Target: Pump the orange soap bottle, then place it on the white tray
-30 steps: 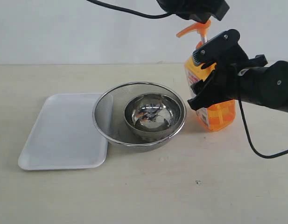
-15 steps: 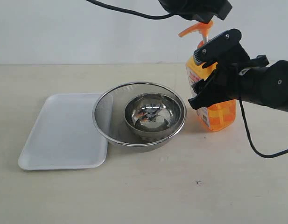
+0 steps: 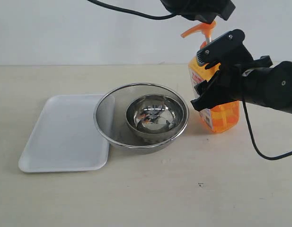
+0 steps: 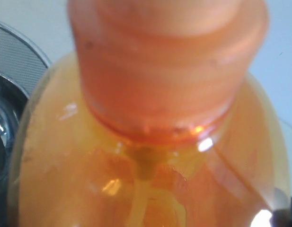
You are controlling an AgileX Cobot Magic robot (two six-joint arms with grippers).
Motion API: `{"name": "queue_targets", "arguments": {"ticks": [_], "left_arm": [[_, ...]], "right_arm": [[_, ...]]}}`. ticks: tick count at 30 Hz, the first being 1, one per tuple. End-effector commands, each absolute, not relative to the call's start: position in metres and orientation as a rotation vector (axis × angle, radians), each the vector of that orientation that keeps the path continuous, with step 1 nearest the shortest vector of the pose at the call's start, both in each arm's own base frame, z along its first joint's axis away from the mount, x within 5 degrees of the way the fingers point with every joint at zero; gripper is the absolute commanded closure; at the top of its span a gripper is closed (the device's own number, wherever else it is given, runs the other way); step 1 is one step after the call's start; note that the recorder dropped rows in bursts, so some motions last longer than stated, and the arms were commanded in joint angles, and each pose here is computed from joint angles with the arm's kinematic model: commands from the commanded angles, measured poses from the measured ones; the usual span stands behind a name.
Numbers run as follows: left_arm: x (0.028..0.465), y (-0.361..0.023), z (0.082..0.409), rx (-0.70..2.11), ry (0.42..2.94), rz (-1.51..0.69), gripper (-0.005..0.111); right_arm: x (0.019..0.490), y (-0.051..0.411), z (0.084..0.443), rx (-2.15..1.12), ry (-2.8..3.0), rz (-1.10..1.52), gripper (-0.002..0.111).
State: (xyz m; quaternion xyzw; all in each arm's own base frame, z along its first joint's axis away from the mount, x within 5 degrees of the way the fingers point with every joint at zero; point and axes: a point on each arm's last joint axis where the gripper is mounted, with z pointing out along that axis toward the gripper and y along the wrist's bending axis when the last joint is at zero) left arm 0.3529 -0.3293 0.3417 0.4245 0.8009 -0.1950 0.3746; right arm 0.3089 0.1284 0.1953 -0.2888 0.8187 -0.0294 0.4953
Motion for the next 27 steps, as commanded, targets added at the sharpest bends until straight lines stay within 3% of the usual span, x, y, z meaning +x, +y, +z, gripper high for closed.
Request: {"name": "queue_targets", "arguments": {"ticks": [1, 6, 16, 27], "left_arm": [[0.353, -0.335, 0.299, 1.169, 2.221, -0.493, 0.102], [0.353, -0.334, 0.302, 1.164, 2.208, -0.493, 0.102], [0.341, -0.323, 0.349, 1.116, 2.083, -0.504, 0.102], [0.333, -0.313, 0.38, 1.086, 1.991, -0.488, 0.102]], "right_arm": [[0.303, 0.13, 0.18, -0.792, 2.066, -0.046, 0.108], [0.303, 0.13, 0.18, -0.792, 2.066, -0.046, 0.108], [0.303, 0.13, 0.18, -0.792, 2.066, -0.046, 0.108], [0.302, 0.13, 0.18, -0.793, 2.068, -0.045, 0.108]]}}
